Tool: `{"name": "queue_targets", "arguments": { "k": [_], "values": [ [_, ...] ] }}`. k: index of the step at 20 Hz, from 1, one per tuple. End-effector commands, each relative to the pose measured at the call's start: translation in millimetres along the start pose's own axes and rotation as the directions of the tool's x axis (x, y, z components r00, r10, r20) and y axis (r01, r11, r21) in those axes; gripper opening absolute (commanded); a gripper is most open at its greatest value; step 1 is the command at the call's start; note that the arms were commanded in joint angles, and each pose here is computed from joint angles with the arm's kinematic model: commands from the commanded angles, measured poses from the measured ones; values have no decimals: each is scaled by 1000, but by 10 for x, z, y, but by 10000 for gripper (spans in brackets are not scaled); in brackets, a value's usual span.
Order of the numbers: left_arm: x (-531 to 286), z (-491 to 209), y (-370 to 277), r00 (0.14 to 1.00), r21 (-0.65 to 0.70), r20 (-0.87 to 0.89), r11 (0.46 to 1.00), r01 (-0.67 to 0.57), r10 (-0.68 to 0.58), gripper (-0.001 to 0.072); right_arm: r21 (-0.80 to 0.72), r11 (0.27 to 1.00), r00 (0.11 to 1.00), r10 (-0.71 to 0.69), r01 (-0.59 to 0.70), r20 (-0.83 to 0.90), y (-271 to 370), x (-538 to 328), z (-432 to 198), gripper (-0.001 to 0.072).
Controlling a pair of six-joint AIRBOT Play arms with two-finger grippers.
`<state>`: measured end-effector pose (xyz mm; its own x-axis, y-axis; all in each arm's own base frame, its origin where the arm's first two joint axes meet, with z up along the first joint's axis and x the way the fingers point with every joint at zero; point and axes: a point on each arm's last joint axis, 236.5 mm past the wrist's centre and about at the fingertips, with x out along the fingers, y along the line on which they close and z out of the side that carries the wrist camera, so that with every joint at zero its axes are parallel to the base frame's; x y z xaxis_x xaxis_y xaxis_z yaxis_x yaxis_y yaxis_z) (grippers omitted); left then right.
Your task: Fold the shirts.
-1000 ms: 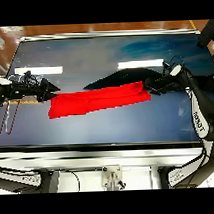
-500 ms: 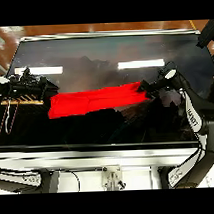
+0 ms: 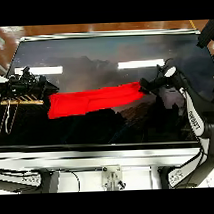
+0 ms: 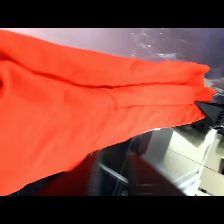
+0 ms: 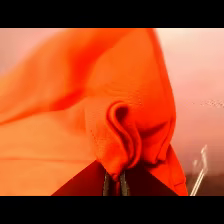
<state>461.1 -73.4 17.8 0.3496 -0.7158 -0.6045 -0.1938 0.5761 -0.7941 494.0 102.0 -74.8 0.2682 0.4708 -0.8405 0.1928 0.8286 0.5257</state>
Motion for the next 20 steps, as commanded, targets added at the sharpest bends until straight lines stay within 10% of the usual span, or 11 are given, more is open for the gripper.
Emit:
{"name": "queue_targets", "arguments": {
  "k": [1,20],
  "values": [
    [66,-8,-407,990,132,5,982,137,-139,36,-111,993,993,44,-32,110,374,-575,137,66],
    [1855,-1890,-1969,938,350,-246,879,323,-246,36,-372,923,937,209,-94,280,1483,-2629,-666,67]
  ]
}}
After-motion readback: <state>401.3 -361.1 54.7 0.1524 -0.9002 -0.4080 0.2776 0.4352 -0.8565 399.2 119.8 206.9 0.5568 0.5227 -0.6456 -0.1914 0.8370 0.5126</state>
